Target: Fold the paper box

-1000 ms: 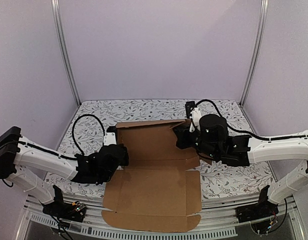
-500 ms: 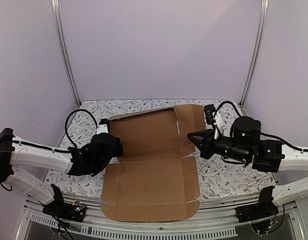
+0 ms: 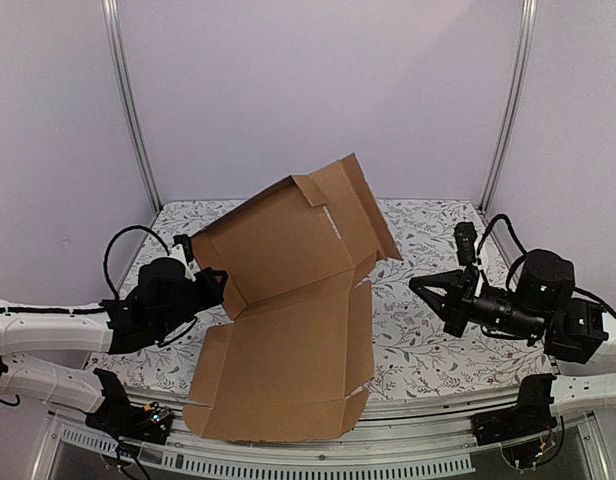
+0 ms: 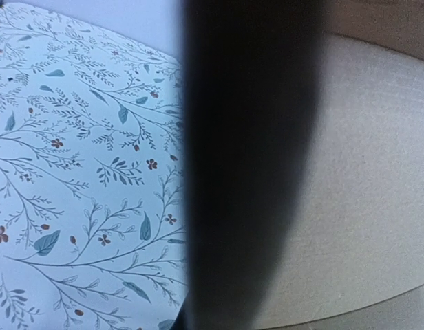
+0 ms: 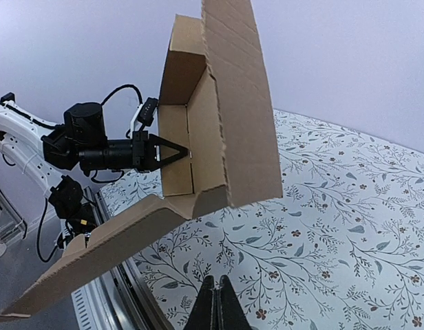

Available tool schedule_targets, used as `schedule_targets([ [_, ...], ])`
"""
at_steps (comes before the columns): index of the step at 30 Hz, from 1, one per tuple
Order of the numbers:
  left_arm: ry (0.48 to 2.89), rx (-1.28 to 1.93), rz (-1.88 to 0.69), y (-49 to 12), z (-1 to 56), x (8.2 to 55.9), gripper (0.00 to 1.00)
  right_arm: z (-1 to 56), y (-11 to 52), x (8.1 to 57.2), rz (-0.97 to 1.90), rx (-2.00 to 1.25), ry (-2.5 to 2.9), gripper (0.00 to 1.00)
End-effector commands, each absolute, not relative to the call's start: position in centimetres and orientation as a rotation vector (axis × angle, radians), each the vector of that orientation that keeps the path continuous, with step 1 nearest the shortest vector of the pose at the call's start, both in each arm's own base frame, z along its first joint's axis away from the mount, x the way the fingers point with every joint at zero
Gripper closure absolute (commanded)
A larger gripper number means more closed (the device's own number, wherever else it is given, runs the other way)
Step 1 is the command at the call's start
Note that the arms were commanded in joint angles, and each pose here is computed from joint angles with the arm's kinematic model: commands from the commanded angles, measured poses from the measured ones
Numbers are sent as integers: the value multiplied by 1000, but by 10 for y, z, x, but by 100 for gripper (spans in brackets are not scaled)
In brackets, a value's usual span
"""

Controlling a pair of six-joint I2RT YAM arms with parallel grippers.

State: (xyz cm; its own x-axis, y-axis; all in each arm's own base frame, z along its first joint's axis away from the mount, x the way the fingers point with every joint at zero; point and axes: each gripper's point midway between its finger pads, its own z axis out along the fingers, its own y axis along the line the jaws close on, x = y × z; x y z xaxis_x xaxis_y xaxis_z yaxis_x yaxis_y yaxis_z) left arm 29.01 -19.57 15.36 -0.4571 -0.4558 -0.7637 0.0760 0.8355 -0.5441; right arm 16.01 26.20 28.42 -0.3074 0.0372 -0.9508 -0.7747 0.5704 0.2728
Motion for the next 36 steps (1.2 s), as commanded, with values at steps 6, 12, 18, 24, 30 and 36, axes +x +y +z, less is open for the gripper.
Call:
schedule_targets([
  [6,1899,-325,-946,-209,171,275,100,310,295,157,1097,-626,1531,100],
  [12,1890,-348,-987,-210,171,273,100,336,324,151,1211,-651,1435,100],
  [18,1887,-348,-1006,-212,171,272,100,346,347,151,1224,-667,1392,100],
  [24,1880,-339,-1023,-213,173,270,100,350,354,163,1197,-616,1374,100],
  [30,1867,-323,-1038,-214,177,270,100,345,368,170,1187,-612,1398,100],
  [36,1852,-304,-1029,-214,181,270,100,315,376,182,1127,-592,1512,100],
])
